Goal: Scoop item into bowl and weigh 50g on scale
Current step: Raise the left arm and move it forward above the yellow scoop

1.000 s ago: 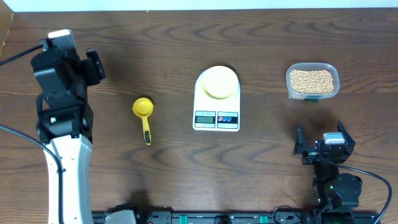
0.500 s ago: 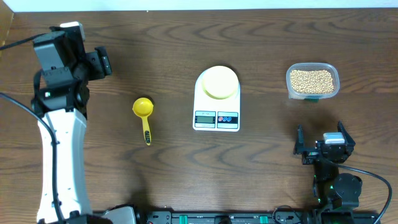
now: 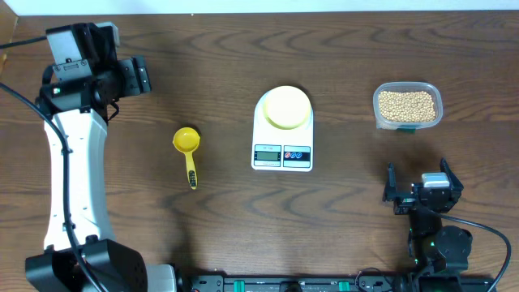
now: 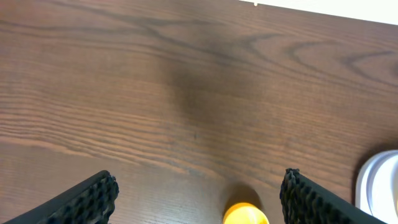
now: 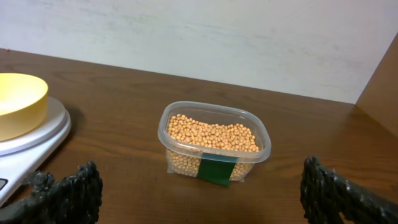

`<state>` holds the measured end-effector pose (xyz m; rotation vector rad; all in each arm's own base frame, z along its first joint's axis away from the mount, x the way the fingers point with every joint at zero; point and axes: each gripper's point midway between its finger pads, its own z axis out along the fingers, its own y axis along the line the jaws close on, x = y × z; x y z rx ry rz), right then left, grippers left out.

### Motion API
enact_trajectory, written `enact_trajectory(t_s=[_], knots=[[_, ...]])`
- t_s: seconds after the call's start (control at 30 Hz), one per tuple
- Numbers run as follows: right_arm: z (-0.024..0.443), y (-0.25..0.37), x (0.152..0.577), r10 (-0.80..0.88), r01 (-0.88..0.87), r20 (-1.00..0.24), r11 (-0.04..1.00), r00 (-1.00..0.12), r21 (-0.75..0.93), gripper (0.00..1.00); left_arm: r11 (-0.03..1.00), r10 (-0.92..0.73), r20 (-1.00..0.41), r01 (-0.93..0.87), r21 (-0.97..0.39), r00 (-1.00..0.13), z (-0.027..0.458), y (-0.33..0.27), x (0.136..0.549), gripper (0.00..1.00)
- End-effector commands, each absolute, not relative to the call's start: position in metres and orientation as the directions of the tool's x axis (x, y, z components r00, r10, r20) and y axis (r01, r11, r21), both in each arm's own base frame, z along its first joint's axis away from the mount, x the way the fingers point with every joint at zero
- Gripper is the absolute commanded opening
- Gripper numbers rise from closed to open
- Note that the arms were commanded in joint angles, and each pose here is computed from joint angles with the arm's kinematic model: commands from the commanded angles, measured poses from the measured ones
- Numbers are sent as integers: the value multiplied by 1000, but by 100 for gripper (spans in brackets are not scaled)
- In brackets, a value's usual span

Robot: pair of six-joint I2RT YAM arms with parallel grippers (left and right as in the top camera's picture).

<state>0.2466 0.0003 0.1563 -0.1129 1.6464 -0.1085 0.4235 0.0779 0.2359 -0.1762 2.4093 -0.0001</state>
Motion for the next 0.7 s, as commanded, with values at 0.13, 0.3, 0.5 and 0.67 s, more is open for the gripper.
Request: enact_trajectory(t_s=[0.13, 0.3, 0.5, 0.67], knots=[[156, -1, 246, -128, 0, -989, 992, -77, -128, 99, 991, -129, -646, -111, -69, -752, 239, 73, 424, 86], [156, -1, 246, -128, 0, -989, 992, -77, -128, 99, 994, -114, -605, -87, -74, -788, 228, 60, 420, 86], [156, -1, 246, -128, 0, -989, 992, -77, -128, 99, 994, -103, -504, -69, -86, -858, 192, 47, 418, 86], [156, -1, 246, -128, 0, -989, 992, -77, -128, 99, 993, -108, -437, -74, -93, -893, 169, 47, 417, 86]])
